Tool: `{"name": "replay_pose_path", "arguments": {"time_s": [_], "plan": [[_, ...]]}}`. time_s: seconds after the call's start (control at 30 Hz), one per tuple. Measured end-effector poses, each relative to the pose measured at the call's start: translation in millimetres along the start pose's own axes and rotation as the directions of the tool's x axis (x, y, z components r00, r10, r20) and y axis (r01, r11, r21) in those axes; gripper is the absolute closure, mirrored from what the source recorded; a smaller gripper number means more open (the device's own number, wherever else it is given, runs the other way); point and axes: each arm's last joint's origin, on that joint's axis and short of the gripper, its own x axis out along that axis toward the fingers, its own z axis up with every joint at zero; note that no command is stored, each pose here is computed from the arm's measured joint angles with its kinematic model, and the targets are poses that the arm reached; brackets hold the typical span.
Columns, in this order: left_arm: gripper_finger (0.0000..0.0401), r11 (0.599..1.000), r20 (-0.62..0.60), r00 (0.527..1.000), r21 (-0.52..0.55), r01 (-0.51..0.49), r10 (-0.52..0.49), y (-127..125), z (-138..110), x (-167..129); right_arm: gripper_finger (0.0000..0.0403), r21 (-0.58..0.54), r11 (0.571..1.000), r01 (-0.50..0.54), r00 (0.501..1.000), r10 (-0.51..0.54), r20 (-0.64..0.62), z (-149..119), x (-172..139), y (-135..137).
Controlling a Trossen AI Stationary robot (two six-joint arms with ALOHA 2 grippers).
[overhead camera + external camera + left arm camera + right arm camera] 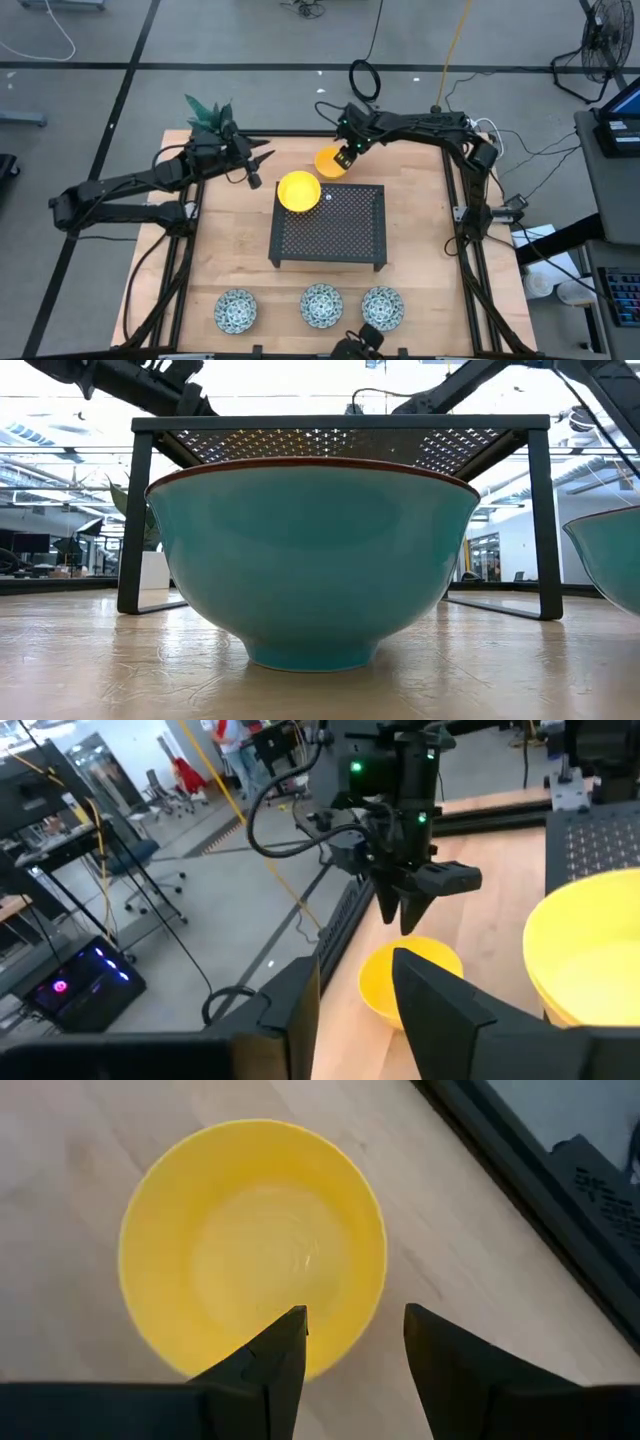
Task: Pick & Place Mini bowls
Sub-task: Stack the yellow bowl on top of the yellow bowl on the shelf
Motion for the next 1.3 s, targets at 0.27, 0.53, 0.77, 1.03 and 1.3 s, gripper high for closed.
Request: {"name": "replay_pose_path", "arguments": {"time_s": [0.27, 0.53, 0.77, 1.03, 1.3], "plan": [[0.0256, 1.0, -0.036, 0.999, -0.02, 0.012, -0.013, -2, -4, 4, 0.0248, -0.008, 1.0, 0.0, 0.998, -0.001, -0.057, -6, 21, 3], [0.0256, 0.999, -0.036, 0.999, -0.049, 0.012, -0.013, -2, -4, 4, 0.0248, -0.009, 1.0, 0.005, 0.995, -0.005, -0.101, -11, 38, 1], [0.0256, 0.999, -0.036, 0.999, -0.05, 0.012, -0.014, -2, -4, 4, 0.0296, -0.029, 1.0, 0.002, 0.994, -0.005, -0.106, -11, 39, 1], [0.0256, 0.999, -0.036, 0.999, -0.052, 0.012, -0.014, -2, -4, 4, 0.0394, -0.047, 0.999, -0.003, 0.995, -0.001, -0.099, -11, 39, 1], [0.0256, 0.999, -0.036, 0.999, -0.052, 0.012, -0.014, -2, -4, 4, 0.04, -0.085, 0.996, -0.005, 0.998, 0.0, -0.064, -7, 35, 2]]}}
